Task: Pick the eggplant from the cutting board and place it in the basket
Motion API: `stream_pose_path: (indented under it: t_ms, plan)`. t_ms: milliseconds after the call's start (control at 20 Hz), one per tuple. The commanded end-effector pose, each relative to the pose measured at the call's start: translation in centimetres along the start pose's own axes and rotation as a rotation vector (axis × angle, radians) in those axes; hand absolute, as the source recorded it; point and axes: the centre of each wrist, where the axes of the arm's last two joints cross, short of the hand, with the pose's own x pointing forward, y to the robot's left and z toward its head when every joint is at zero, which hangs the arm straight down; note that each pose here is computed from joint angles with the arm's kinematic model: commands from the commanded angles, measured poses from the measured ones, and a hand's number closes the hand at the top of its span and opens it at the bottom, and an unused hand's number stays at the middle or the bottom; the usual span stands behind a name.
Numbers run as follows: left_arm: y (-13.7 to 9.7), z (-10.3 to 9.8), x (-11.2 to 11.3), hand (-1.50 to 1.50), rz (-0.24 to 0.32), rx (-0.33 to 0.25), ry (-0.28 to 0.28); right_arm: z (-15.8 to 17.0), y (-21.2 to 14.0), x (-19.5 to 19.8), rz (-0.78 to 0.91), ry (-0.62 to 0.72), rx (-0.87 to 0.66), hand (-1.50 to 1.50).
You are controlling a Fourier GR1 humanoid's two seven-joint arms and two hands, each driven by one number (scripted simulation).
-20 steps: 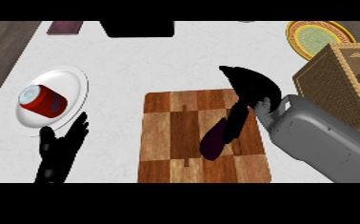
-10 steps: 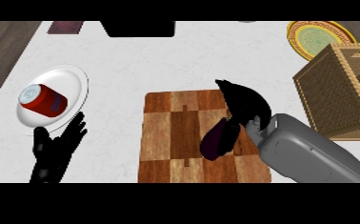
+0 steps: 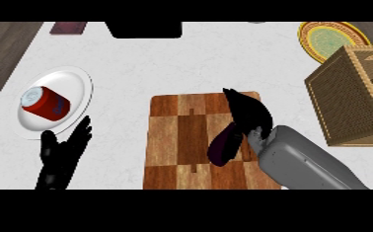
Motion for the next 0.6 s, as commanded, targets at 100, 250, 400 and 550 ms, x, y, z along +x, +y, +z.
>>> stream_pose_path:
  t_ms: [100,250,400,550]
  plan:
    - [1.1,-0.5,-2.0,0.0,-0.01,0.006,0.074,-1.5,3.4,-0.3,0.037,0.091,0.029,-1.5]
    - [-0.5,0.3,-1.1,0.0,-0.001,0.005,0.077,-0.9,1.3,0.0,0.063,0.133,0.065,-1.5]
    - [-0.6,-0.6,-0.7,0.0,-0.009,0.012,0.077,-1.8,2.0,-1.2,0.092,0.16,0.102,-1.5]
    - [1.0,0.4,-0.8,0.0,-0.004,0.002,0.071,-2.2,2.1,-1.2,0.059,0.157,0.101,-1.5]
